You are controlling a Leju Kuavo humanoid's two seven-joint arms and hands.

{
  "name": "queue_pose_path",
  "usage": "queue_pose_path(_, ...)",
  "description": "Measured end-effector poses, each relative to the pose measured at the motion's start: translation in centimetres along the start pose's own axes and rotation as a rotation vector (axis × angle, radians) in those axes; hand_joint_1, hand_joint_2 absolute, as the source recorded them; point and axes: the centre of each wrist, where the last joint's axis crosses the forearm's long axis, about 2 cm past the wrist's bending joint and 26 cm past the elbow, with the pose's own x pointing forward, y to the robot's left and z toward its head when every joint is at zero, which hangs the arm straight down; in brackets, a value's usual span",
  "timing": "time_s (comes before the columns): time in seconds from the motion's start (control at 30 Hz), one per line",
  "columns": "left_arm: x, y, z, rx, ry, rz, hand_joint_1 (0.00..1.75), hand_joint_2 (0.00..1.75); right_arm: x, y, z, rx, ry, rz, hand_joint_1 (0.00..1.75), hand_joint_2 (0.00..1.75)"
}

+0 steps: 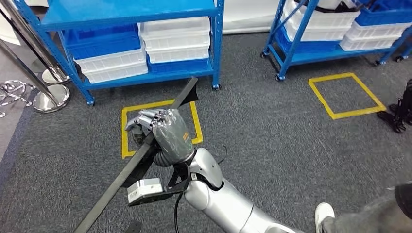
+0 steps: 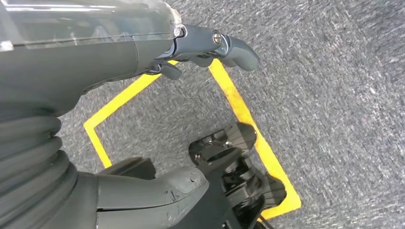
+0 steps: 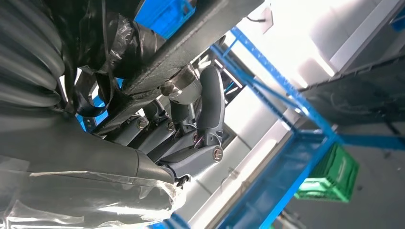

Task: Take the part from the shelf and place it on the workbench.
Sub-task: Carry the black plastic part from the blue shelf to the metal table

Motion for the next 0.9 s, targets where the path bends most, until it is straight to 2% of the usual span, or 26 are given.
queue_pose_path(0.27, 0.14, 0.06, -0.09, 0.036, 0.003, 0.063, 0.00, 1.75, 0.17, 0.05, -0.18, -0.005, -0.003, -0.006, 1.75, 1.75)
queue_pose_path(0.9, 0.04, 0.22, -0.04, 0.079, -0.037, 0.068, 0.00, 1.75, -0.09, -0.23, -0.09, -0.008, -0.003, 0.002, 1.75, 1.75)
